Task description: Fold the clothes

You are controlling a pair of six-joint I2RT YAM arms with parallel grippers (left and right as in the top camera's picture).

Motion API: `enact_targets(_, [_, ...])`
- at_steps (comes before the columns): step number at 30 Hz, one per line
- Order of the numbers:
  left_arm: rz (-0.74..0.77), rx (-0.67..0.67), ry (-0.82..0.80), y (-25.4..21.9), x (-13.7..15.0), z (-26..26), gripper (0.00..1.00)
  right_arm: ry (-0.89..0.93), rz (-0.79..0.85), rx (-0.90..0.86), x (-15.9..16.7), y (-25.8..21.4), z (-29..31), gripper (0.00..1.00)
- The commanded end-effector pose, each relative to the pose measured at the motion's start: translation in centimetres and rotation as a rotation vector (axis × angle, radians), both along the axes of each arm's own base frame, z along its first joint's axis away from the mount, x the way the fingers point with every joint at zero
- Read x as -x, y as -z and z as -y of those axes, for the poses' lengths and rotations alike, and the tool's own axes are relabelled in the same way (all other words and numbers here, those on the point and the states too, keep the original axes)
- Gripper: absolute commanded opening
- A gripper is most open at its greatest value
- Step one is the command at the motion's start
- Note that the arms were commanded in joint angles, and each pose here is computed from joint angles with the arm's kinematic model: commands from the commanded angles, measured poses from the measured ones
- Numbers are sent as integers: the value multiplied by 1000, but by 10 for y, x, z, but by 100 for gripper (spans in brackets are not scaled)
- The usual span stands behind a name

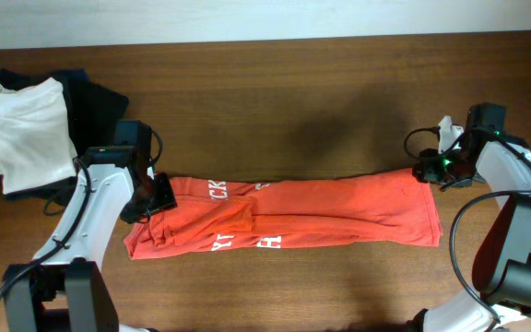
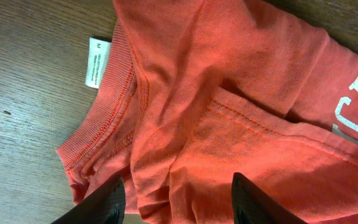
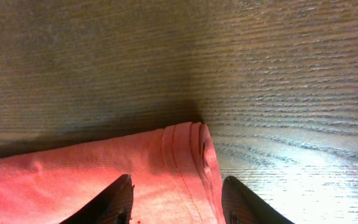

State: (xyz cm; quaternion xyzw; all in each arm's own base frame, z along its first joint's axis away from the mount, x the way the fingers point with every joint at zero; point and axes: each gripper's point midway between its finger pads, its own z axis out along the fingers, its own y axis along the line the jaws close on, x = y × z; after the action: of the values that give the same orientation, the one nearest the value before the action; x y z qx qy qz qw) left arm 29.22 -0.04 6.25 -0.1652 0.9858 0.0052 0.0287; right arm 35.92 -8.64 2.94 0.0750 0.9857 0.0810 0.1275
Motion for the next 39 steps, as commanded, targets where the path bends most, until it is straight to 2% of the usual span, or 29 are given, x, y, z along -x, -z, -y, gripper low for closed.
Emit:
enact_targets(1, [24, -12, -15, -7, -4, -3, 54, -7, -37, 4, 9, 11, -2, 48])
enact_targets(3, [24, -12, -15, -7, -4, -3, 54, -7, -59, -3, 18, 20, -5, 48])
enact_targets(9, [21, -12, -15, -7, -4, -3, 54, -6, -57, -2, 19, 22, -5, 30])
enact_targets(13, [20, -12, -15, -7, -4, -3, 54, -6, -56, -1, 18, 22, -5, 4])
enact_targets(16, [20, -12, -15, -7, -3, -3, 54, 13, -43, 0, 12, 16, -3, 4])
enact_targets(21, [20, -12, -15, -7, -3, -3, 55, 24, 52, 28, -23, -18, 9, 4])
enact_targets(26, [20, -12, -15, -7, -3, -3, 54, 23, 68, 33, -27, -22, 10, 6])
enact_targets(27, [19, -12, -15, -7, -3, -3, 54, 23, 66, 33, -27, -22, 10, 20])
enact_targets(28, [20, -12, -15, -7, -3, -3, 54, 23, 61, 32, -26, -22, 10, 43])
enact_targets(29, [20, -12, -15, -7, -3, -3, 54, 28, 40, 42, -21, -20, 12, 54])
enact_targets(30, [18, -12, -15, -7, -3, -3, 54, 37, 3, 68, -13, -17, 17, 58])
enact_targets(31, [15, -13, -14, -7, -2, -3, 54, 45, -44, 94, -3, -15, 22, 67])
enact_targets(33, [13, -13, -14, -7, -2, -3, 54, -3, -116, 123, 17, -10, 28, 67])
enact_targets(35, [14, -13, -14, -7, -2, -3, 55, -74, -95, 28, 19, -9, 12, 69])
enact_targets(36, [13, -13, -14, -7, -2, -3, 55, -142, -97, 10, 24, -6, 5, 69])
enact_targets(39, [10, -13, -14, -6, -1, -3, 55, -192, -118, 7, 37, 9, 0, 68])
